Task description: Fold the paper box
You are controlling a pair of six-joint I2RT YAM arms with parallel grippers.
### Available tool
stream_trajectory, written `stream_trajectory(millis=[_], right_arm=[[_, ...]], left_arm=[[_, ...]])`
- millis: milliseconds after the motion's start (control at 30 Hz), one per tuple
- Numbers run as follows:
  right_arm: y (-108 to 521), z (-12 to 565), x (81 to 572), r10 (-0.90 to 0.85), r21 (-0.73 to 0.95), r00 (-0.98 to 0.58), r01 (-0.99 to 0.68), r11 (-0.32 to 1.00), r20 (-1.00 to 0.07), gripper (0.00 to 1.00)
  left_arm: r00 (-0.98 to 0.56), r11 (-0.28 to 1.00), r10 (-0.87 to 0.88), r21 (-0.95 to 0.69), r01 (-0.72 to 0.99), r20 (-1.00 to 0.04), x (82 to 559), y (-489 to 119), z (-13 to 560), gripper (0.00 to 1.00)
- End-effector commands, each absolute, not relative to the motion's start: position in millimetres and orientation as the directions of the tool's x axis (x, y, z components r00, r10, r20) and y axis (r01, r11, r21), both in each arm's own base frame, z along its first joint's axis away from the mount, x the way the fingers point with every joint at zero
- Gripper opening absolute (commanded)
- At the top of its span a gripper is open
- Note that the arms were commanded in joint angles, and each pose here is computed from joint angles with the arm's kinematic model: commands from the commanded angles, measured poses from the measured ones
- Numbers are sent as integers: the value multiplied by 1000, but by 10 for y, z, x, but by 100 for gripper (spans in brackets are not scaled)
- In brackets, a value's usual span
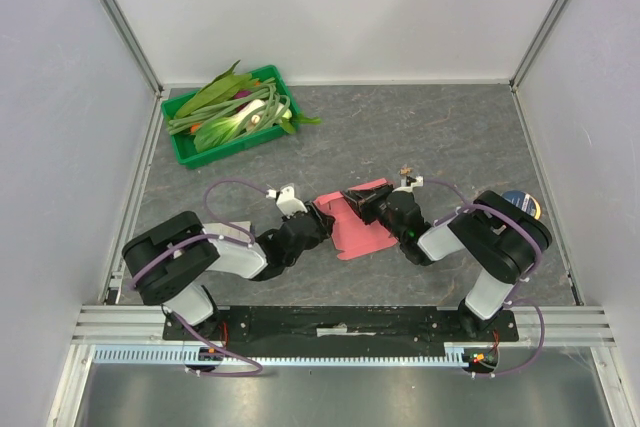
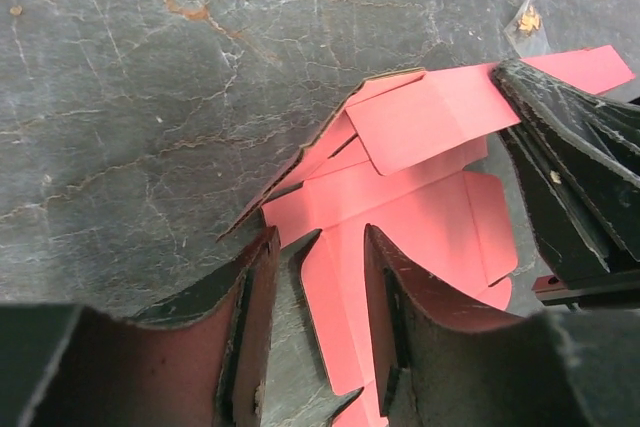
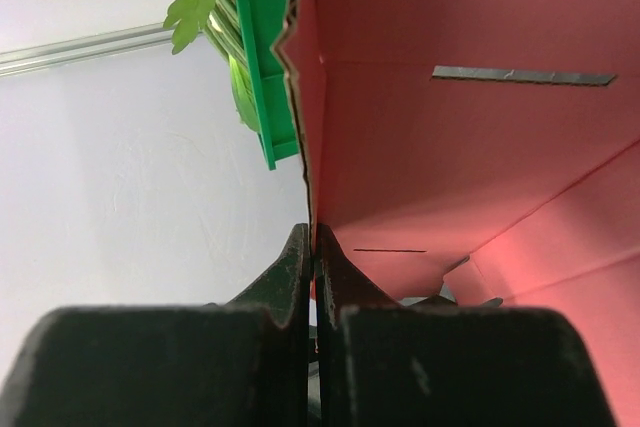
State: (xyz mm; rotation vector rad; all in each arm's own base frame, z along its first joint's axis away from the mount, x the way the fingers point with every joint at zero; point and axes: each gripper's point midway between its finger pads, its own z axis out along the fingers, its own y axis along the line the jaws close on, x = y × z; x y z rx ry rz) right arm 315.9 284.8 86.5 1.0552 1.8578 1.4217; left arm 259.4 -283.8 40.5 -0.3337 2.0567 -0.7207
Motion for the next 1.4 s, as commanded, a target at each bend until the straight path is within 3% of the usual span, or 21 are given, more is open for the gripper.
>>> stream_trajectory(millis=[0, 167, 300, 467, 567, 800, 1000, 1367], right_arm=[[2846, 1011, 3250, 871, 970, -491, 223, 102, 22, 0], [2843, 1012, 3250, 872, 969, -489, 224, 103, 20, 0], [2854, 990, 3243, 871, 969, -492, 226, 105, 20, 0], [2873, 1006, 3240, 869, 970, -495, 223, 101, 24, 0], [2868, 1006, 3233, 869, 969, -494, 225, 103, 23, 0], [2925, 989, 3220, 863, 968, -505, 228, 105, 26, 0], [2956, 962, 3189, 861, 968, -506, 239, 81, 53, 0], [2935, 940, 3144, 864, 965, -501, 249, 83, 55, 0]], left_arm=[[-520, 758, -577, -651, -54, -629, 2699, -2824, 422, 45], [-521, 770, -575, -633, -85, -630, 2664, -2751, 390, 38], [-513, 772, -593, -619, -144, -620, 2648, -2661, 297, 47], [-534, 759, -593, -639, -122, -603, 2683, -2798, 234, 48], [-534, 751, -605, -646, -137, -590, 2707, -2803, 212, 46], [-507, 772, -555, -636, -18, -660, 2785, -2888, 473, 27], [-500, 757, -532, -648, 81, -684, 2818, -3042, 607, 21], [-550, 761, -497, -642, 95, -671, 2797, -3174, 416, 21]])
